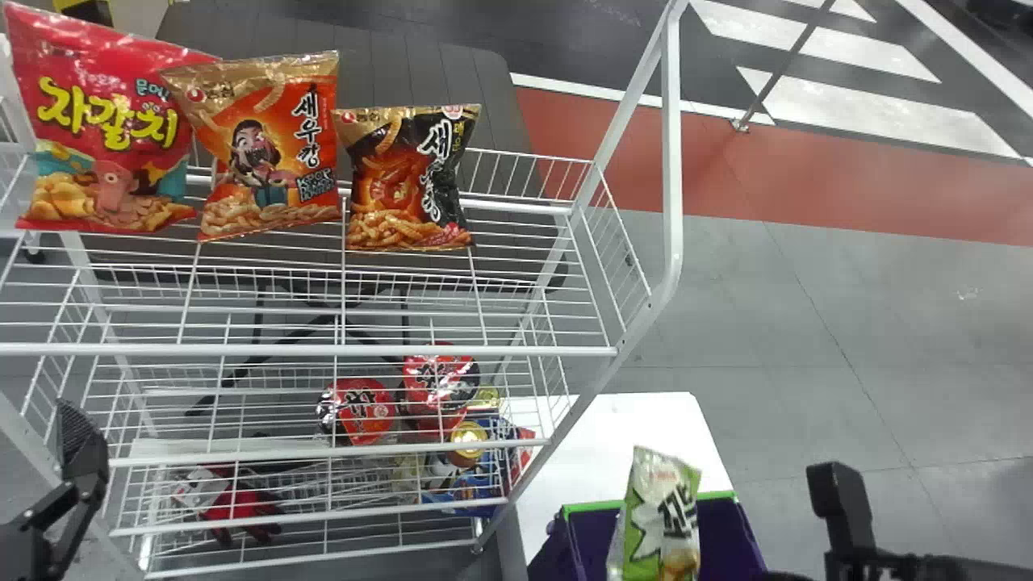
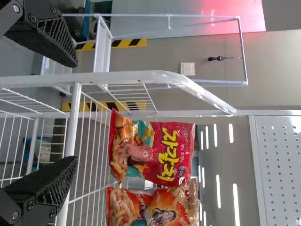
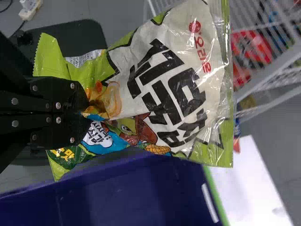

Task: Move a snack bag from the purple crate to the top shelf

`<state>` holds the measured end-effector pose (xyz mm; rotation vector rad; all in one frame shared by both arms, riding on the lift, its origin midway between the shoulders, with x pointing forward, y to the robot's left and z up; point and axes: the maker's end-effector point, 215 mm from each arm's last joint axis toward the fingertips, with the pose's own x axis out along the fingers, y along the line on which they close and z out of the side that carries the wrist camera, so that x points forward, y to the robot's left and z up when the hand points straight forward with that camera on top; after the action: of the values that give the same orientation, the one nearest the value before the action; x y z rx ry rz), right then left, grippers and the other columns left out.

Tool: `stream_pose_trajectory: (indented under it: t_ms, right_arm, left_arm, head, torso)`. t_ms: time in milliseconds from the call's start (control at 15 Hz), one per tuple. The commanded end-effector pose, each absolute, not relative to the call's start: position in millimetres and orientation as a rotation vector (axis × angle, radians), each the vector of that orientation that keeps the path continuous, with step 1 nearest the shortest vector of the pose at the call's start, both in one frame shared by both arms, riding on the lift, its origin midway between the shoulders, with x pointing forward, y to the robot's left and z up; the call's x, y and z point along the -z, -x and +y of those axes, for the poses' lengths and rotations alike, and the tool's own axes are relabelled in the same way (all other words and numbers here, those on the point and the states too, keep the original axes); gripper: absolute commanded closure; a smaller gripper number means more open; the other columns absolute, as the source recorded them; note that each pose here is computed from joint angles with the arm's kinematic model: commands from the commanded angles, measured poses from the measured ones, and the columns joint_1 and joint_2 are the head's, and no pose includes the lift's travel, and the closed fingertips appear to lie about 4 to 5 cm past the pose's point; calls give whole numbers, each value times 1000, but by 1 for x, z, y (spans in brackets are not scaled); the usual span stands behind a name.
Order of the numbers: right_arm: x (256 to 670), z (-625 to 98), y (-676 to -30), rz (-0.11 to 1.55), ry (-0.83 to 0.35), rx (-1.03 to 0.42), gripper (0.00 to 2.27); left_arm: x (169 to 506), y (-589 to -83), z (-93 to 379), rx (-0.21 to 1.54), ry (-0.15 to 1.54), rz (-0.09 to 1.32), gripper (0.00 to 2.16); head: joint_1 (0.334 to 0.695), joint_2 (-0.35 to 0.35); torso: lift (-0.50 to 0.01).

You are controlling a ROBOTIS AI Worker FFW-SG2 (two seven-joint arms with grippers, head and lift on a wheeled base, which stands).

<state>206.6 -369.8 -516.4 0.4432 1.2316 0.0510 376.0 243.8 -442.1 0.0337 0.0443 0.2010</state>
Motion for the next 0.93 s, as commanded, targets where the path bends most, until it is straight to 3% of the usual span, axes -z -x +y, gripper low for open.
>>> stream_pose_trajectory:
  t_ms: [0, 400, 867]
  right_arm:
    - [488, -339, -231, 1154, -412, -118, 1845]
    - [416, -248, -282, 950, -401, -295, 1841]
    - [346, -203, -371, 748, -288, -347, 1845]
  left_arm:
    - [441, -374, 243, -200, -34, 43, 124]
    - [443, -374, 241, -201, -36, 48, 124]
    - [442, -374, 240, -200, -38, 49, 124]
  head:
    - [695, -255]
    - [695, -75]
    - [695, 31]
  torso:
    - [1]
    - [1]
    - [1]
